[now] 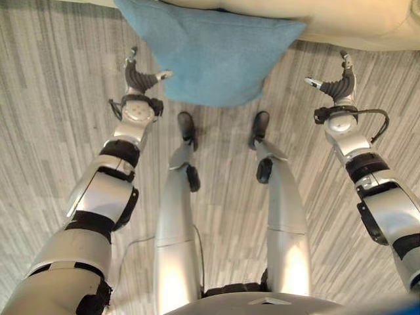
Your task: Pick up all the scattered cushions and arrange them neatly on the sofa.
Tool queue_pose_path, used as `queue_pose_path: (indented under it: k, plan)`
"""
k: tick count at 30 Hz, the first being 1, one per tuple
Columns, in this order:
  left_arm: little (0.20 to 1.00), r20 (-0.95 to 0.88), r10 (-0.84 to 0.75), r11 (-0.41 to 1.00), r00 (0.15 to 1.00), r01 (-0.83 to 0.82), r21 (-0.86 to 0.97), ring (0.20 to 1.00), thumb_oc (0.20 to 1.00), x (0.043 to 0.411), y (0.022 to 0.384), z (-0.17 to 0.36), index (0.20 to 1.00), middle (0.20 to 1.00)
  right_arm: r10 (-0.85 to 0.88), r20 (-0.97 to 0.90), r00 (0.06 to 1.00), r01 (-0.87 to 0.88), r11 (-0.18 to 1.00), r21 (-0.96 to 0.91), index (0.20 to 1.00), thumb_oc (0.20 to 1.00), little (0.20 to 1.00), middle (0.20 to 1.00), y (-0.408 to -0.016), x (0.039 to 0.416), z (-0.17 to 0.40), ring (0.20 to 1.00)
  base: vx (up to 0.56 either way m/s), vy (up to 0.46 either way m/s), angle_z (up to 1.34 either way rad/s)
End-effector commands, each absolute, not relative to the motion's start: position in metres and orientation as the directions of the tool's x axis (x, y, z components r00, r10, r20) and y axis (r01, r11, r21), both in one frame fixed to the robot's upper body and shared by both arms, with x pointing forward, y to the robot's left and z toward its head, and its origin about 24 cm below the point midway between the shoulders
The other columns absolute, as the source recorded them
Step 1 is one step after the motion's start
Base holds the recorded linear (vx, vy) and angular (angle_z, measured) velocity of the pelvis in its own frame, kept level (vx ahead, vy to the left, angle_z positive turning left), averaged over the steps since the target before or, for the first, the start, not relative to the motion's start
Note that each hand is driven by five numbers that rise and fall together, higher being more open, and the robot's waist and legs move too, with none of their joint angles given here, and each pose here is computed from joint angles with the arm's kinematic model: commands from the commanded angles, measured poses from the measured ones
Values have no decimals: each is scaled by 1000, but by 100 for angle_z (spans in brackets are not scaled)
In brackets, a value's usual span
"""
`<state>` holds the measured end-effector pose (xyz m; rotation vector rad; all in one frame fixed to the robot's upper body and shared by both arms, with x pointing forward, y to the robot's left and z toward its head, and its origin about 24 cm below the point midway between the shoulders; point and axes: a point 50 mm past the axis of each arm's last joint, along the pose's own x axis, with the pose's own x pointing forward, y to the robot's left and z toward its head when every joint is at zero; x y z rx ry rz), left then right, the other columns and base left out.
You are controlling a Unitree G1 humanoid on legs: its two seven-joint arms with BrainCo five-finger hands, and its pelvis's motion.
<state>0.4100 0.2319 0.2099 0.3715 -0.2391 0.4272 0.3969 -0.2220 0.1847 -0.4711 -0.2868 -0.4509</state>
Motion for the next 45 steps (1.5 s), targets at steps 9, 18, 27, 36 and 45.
queue_pose_path:
  k: [9, 18, 27, 36, 45]
  plan:
    - [1000, 213, 520, 800, 827, -559, 219, 1000, 1000, 401, 252, 179, 1000, 1000, -401, 357, 844, 519, 777, -355, 1000, 1000, 1000, 1000, -228, 391, 168, 1000, 16, 15, -1]
    - [1000, 252, 455, 846, 854, -503, 177, 1000, 1000, 411, 237, 212, 1000, 1000, -369, 375, 851, 491, 813, -314, 1000, 1000, 1000, 1000, -222, 395, 185, 1000, 34, 12, -3]
    - [1000, 373, 356, 890, 857, -432, 143, 1000, 1000, 414, 220, 255, 1000, 1000, -307, 453, 837, 462, 841, -282, 1000, 1000, 1000, 1000, -214, 397, 218, 1000, 12, 9, -2]
    - [1000, 485, 187, 942, 854, -296, 158, 1000, 1000, 413, 173, 279, 1000, 1000, -231, 514, 826, 438, 837, -328, 1000, 1000, 1000, 1000, -202, 401, 245, 1000, 0, 0, 0]
    - [1000, 499, 163, 936, 851, -294, 196, 1000, 1000, 412, 170, 281, 1000, 1000, -124, 552, 825, 401, 816, -417, 1000, 1000, 1000, 1000, -177, 405, 263, 1000, 8, -10, 2]
